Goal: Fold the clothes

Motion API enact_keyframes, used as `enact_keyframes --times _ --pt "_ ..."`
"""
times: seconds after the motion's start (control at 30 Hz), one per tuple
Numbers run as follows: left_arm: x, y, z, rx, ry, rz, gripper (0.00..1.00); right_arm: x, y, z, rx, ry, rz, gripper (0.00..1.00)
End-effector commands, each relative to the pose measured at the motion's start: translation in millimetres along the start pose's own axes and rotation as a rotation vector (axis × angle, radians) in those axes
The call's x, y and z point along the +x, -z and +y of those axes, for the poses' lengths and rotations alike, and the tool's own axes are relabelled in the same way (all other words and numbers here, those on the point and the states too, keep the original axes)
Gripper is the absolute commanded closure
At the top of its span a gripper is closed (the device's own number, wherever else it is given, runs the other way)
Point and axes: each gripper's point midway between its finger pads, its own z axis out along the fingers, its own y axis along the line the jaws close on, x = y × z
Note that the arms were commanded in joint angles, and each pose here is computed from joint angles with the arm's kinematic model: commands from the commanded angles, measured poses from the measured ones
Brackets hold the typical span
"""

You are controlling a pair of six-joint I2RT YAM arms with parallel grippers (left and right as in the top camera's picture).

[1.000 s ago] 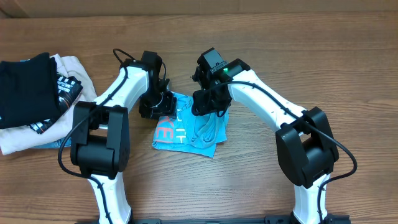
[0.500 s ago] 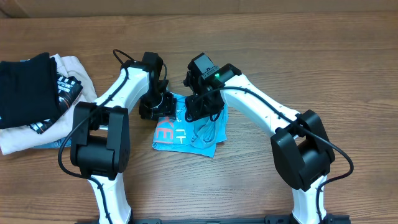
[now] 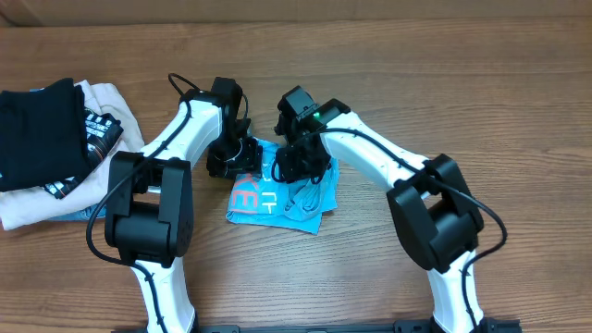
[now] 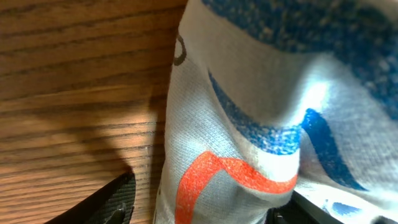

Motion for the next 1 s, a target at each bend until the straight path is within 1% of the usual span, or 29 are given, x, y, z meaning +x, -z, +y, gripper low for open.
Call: enact_keyframes --times 0.0,0.03,0.07,0.17,0.3,0.4,0.5,0.57,0.7,0.8,0.97 --pt "15.3 -17.1 24.7 -0.116 0.026 0.058 0.32 -1.5 -4.0 -2.7 0.001 -0.017 -0.002 0.78" --pt "15.2 -17.1 24.8 -0.117 0.026 0.058 0.32 -2.1 -3.9 -2.4 0.0 -0.016 -0.004 0.88" --pt "15.2 -17.1 24.8 -0.117 0.027 0.058 0.32 -2.4 -3.5 -2.1 -0.001 -0.016 -0.005 0.96" --pt "15.3 -17.1 24.8 -0.117 0.026 0.058 0.32 1.0 2.4 -2.1 0.003 -0.018 0.007 0.96" --pt "15.2 -17.1 24.8 -0.117 0.026 0.058 0.33 -2.8 38.8 -5.9 0.005 -0.021 -0.014 0.96" --pt "15.2 -17.1 25.0 -0.118 0.026 0.058 0.33 -5.4 75.0 -22.2 0.045 -0.055 -0.054 0.96" --pt "15.2 -17.0 25.5 -0.121 0.026 0.057 0.33 3.7 92.9 -43.9 0.083 -0.112 -0.04 0.96" --pt "15.1 -17.0 25.5 -0.121 0.026 0.057 0.33 20.7 97.8 -62.3 0.098 -0.178 0.027 0.96" --pt "15.2 -17.0 25.5 -0.121 0.026 0.057 0.33 41.6 96.3 -71.1 0.11 -0.22 0.107 0.94" --pt "15.3 -17.0 25.5 -0.121 0.026 0.058 0.33 49.5 96.8 -71.3 0.116 -0.229 0.138 0.87" --pt "15.3 -17.0 25.5 -0.121 0.026 0.058 0.33 49.5 96.8 -71.3 0.116 -0.229 0.138 0.86"
